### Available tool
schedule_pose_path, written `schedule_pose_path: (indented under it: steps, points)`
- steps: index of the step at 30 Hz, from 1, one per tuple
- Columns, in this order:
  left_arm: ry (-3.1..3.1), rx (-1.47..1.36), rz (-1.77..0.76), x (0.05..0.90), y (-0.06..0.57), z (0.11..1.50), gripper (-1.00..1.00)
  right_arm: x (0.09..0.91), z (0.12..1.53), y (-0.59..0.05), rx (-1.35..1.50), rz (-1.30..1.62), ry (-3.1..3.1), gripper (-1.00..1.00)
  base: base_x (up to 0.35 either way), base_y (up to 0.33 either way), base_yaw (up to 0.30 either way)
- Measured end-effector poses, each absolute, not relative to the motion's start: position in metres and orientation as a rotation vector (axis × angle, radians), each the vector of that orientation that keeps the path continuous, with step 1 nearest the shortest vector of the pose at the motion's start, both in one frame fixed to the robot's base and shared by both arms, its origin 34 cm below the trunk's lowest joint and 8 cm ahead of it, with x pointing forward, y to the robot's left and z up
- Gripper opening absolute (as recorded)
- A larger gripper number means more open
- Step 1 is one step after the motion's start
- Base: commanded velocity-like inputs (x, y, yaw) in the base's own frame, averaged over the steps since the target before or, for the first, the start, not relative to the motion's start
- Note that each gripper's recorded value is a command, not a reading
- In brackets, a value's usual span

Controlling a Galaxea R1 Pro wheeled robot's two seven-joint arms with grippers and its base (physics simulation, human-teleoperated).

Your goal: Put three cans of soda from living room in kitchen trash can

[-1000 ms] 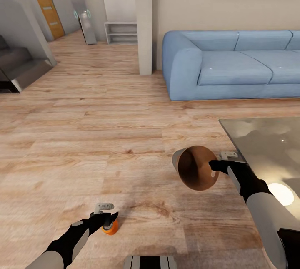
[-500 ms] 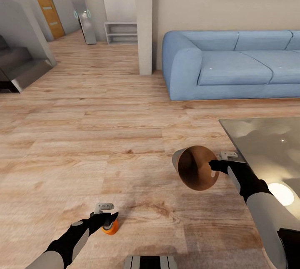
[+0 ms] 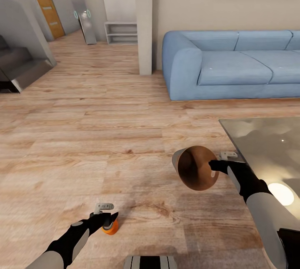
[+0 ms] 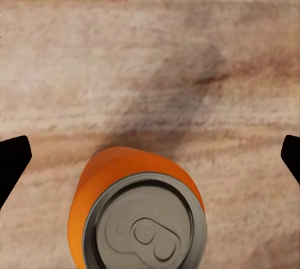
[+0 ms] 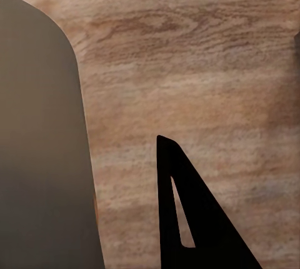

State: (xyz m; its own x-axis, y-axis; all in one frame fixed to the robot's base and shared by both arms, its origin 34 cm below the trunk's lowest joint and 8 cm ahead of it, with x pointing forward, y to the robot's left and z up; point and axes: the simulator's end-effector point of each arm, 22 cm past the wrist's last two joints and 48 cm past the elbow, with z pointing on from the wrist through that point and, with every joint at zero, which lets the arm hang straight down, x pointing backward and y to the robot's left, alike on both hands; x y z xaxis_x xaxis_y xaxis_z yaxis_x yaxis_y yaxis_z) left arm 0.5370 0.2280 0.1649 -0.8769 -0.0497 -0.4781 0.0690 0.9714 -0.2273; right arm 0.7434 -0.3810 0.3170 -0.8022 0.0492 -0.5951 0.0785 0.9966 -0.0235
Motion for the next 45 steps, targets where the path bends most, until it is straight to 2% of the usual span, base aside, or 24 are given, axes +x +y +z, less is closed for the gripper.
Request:
schedule_pose_path:
  steps: [45]
  points:
    - [2.65,0.001,-0.32,0.509,0.229,0.15,1.0,0.744,0.317,-0.378,0.074,-0.062,2.504,-1.0,0.0,0.0,0.0]
